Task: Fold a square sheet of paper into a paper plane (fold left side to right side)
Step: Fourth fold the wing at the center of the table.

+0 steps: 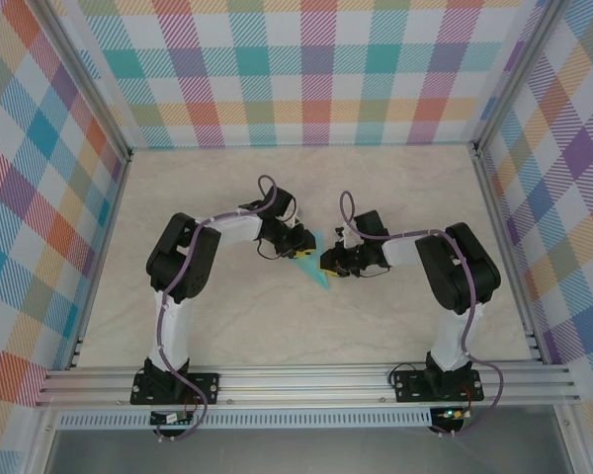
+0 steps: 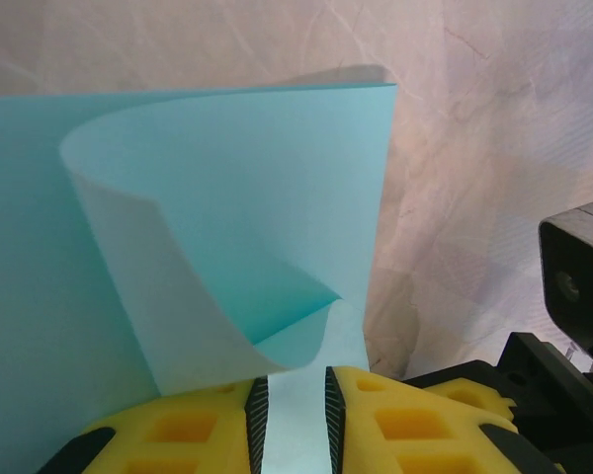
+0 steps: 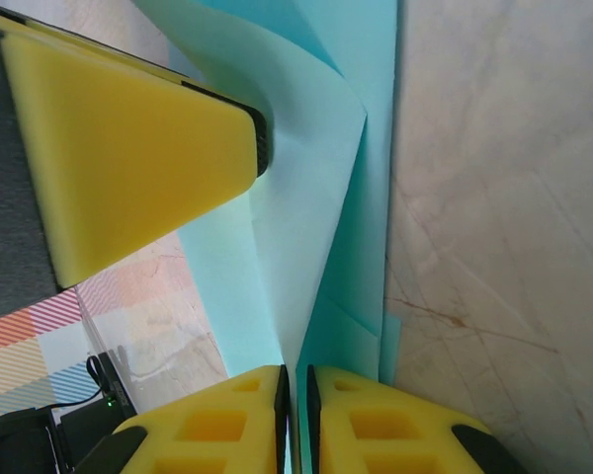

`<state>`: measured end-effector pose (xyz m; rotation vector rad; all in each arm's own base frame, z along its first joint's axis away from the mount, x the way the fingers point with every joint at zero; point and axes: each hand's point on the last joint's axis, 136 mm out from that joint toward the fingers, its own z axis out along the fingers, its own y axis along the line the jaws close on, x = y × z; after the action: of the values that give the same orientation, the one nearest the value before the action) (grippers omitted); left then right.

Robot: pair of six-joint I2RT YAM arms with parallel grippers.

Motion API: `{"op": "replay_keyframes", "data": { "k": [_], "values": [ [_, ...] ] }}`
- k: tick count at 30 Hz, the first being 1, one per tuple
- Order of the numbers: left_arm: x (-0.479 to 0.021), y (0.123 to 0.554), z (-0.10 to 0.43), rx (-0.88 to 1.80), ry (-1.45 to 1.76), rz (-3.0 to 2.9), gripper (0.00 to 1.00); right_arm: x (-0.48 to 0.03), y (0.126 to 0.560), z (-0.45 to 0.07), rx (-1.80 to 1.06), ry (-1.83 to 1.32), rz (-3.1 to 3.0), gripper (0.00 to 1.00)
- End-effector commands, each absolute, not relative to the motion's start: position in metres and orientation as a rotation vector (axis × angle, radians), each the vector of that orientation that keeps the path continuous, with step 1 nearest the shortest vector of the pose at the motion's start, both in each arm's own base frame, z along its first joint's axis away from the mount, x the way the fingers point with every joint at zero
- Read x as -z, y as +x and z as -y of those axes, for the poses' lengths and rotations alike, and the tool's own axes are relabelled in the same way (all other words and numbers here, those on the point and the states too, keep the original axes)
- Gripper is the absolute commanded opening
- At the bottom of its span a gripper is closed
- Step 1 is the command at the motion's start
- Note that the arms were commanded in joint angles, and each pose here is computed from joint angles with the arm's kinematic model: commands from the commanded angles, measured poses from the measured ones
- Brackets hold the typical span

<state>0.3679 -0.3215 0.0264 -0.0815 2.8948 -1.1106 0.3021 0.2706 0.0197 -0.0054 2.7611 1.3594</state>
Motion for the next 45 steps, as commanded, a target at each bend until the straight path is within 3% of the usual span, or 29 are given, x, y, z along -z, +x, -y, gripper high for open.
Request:
{"op": "replay_keyframes", "data": {
  "k": [1,15,21,28,45],
  "values": [
    [-0.009,0.36,0.321,1.045,-0.06,-2.943,0.25,0.017,0.278,-0.256,-1.252,0.072,-2.923,0.17],
    [-0.002,0.349,0.313,1.028,-0.072,-2.96,0.25,-0.063,0.288,-0.247,-1.18,-0.052,-2.73,0.3],
    [-0.004,0.349,0.313,1.03,-0.069,-2.957,0.25,-0.084,0.285,-0.271,-1.429,-0.143,-2.626,0.28],
    [-0.005,0.349,0.312,1.029,-0.072,-2.955,0.25,-0.06,0.282,-0.288,-1.522,-0.143,-2.677,0.27],
    [-0.006,0.351,0.313,1.021,-0.065,-2.952,0.25,-0.029,0.267,-0.28,-1.433,-0.108,-2.796,0.26]
  ]
}}
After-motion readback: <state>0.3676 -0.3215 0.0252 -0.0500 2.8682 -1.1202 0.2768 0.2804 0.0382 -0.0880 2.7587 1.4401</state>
